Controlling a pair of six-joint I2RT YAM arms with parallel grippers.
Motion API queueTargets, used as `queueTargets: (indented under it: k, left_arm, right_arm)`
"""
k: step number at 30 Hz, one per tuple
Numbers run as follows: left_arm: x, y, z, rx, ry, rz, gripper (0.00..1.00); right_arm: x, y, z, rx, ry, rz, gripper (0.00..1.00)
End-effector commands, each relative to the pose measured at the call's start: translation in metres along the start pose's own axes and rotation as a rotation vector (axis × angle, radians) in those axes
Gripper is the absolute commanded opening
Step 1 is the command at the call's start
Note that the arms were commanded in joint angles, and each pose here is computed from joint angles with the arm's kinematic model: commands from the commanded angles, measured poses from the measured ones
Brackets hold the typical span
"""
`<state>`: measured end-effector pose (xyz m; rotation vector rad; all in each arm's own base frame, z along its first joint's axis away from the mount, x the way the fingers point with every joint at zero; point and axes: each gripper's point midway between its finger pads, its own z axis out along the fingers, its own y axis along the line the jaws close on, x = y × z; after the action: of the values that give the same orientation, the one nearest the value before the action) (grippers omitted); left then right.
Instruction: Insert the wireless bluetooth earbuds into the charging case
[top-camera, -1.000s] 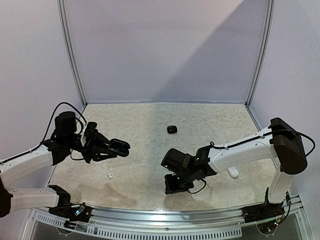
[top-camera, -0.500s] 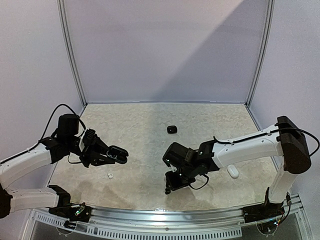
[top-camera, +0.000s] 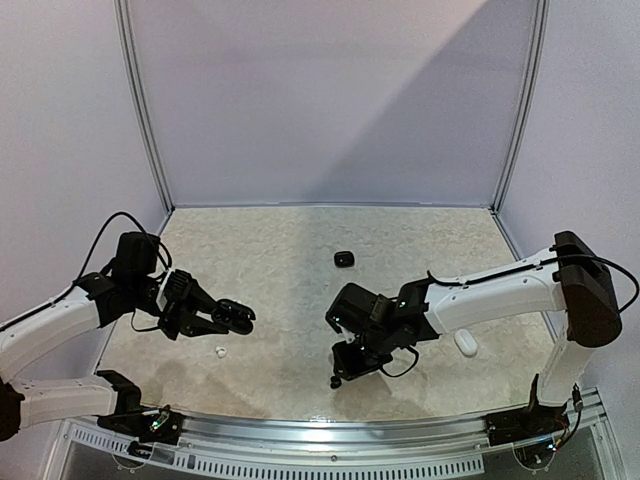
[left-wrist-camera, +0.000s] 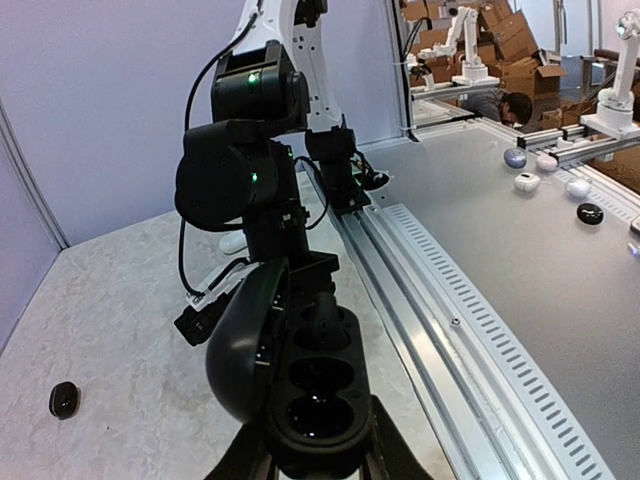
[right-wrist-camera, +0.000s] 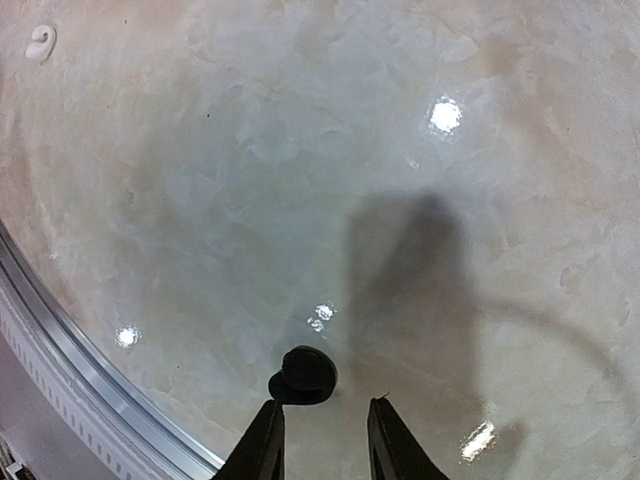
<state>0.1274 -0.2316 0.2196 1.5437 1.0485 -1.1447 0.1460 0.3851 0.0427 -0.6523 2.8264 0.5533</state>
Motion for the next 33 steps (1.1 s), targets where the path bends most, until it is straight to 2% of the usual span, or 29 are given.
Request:
queueTargets:
  k: [1,7,10,12,14,16,18,20,26,33]
  left_arm:
    - [-0.005,-0.002,-0.001,-0.002,0.024,0.078,0.0]
    - [-0.006,0.0,-0.001,-0.003,0.025,0.069,0.0]
    - [-0.006,0.002,-0.001,-0.008,0.032,0.058,0.0]
    - [-0.006,0.005,-0.001,-0.019,0.045,0.049,0.0]
    - [-0.005,0.006,-0.002,-0.029,0.055,0.044,0.0]
    - [-0.006,0.006,-0.002,-0.03,0.056,0.044,0.0]
    - [-0.007,0.004,-0.003,-0.031,0.055,0.047,0.0]
    - [-0.008,0.004,-0.003,-0.037,0.061,0.049,0.0]
    - [-0.009,0.001,-0.005,-0.044,0.069,0.042,0.0]
    - [-0.007,0.004,-0.005,-0.05,0.07,0.045,0.0]
  right_arm:
    - [-0.005,0.001,-0.002,-0.005,-0.003,-0.014,0.29]
    - [-0.007,0.002,-0.004,0.0,-0.006,-0.068,0.3]
    - [-0.012,0.005,-0.011,0.018,-0.032,-0.222,0.31]
    - [-0.013,0.009,-0.021,0.048,-0.089,-0.421,0.35]
    - [-0.005,0.022,-0.029,0.016,-0.113,-0.738,0.44]
    - [0.002,0.031,-0.035,-0.036,-0.118,-0.984,0.51]
    - [0.003,0.028,-0.034,-0.038,-0.106,-1.126,0.57]
    - [0.001,0.02,-0.029,-0.035,-0.065,-1.202,0.61]
    - [-0.003,0.014,0.001,-0.05,0.042,-1.28,0.69]
    - [-0.002,0.017,0.02,-0.087,0.091,-1.22,0.7]
